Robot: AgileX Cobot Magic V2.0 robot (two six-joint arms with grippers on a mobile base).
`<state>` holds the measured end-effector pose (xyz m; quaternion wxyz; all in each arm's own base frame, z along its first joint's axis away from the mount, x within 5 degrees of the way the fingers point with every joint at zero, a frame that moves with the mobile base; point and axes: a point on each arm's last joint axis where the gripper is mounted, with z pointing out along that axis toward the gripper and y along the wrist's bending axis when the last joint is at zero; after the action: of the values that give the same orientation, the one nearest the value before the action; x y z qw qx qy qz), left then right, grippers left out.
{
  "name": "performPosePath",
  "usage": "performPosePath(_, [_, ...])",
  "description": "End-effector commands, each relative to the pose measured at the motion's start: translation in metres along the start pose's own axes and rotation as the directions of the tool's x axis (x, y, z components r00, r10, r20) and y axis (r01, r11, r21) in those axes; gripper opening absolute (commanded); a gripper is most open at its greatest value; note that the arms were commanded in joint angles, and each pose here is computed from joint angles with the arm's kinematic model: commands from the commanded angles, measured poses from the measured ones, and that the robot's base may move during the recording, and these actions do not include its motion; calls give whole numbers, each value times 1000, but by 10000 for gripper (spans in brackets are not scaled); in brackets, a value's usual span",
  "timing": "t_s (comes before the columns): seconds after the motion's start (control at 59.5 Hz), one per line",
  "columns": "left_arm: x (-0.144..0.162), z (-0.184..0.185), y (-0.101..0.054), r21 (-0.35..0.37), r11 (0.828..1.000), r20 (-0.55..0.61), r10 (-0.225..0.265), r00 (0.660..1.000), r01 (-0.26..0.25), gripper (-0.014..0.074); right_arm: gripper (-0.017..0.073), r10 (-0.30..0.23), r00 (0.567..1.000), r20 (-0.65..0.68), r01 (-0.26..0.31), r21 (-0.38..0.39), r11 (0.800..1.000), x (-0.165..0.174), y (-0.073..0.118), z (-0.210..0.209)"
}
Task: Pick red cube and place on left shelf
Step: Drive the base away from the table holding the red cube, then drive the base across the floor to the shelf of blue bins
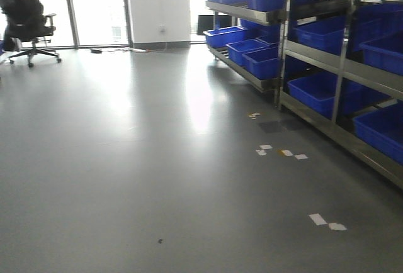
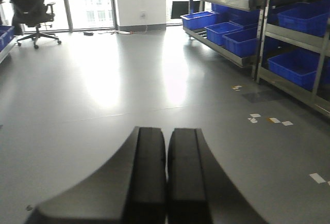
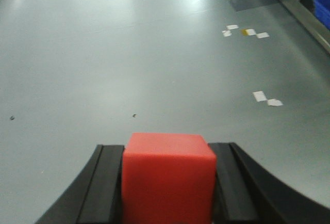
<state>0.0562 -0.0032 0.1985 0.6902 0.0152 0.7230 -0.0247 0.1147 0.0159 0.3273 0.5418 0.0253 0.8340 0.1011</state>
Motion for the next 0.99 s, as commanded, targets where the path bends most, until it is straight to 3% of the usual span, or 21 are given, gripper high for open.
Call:
performPosePath(0.0, [-1,0,0,6,1000,80,-4,997,4,101,55,-2,994,110,4,-18,1000,-16,3,-5])
performPosePath(0.975, [-1,0,0,6,1000,80,-4,997,4,101,55,-2,994,110,4,-18,1000,-16,3,-5])
